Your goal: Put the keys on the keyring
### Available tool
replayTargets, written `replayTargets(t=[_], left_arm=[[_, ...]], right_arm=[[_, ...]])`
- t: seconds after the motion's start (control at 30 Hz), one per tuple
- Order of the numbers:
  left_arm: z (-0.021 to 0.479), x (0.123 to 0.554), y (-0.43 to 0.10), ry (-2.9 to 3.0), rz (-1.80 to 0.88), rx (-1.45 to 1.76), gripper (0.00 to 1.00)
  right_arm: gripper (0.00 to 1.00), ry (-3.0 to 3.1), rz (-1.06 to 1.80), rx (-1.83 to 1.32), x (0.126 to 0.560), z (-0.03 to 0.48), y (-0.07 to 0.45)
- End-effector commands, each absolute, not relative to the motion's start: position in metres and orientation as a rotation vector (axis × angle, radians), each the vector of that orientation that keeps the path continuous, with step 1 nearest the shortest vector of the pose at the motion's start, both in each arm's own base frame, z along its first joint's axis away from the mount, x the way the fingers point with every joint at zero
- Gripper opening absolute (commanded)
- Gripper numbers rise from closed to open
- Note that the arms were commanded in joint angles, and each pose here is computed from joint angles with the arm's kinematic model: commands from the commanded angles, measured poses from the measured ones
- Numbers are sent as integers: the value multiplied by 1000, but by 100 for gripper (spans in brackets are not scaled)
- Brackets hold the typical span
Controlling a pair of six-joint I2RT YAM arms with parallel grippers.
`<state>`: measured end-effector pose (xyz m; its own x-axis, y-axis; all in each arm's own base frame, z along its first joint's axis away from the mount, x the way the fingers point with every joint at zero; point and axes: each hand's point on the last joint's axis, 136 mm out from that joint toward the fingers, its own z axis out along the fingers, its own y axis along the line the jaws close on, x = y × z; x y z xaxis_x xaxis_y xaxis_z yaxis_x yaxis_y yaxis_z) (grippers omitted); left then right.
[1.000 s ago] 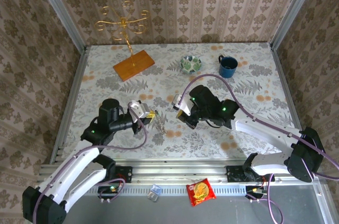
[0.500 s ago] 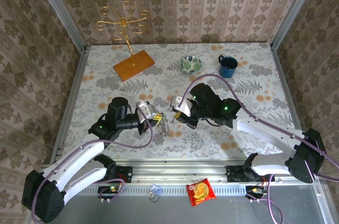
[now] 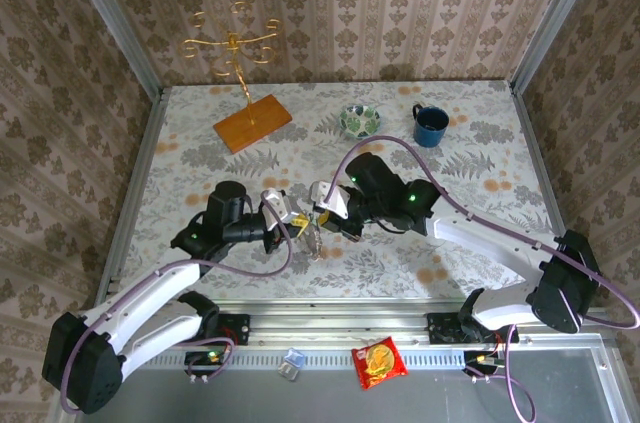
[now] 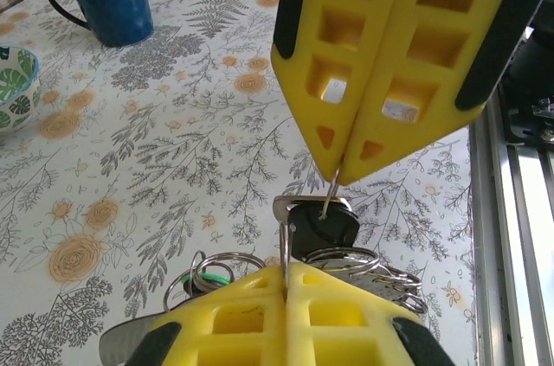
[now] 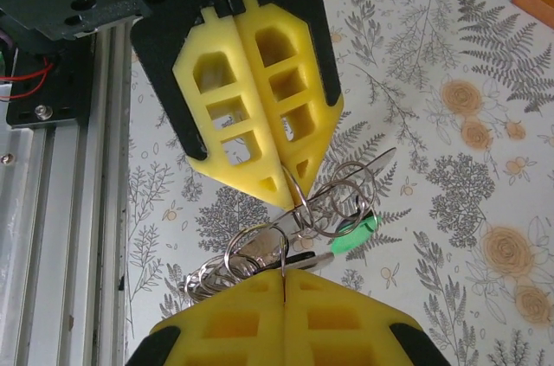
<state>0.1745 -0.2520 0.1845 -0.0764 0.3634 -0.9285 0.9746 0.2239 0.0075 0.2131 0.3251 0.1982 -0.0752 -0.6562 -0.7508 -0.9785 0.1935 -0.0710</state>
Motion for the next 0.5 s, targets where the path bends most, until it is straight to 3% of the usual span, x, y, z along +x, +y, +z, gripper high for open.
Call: replayTargets(t=[0.0, 0.47], left_arm=[[207, 174, -259, 1533, -887, 1287, 0], [208, 171, -260, 1527, -898, 1302, 0]], right_arm=[[0, 1747, 652, -1561, 211, 210, 336], [0, 1770, 641, -1543, 221, 205, 344]])
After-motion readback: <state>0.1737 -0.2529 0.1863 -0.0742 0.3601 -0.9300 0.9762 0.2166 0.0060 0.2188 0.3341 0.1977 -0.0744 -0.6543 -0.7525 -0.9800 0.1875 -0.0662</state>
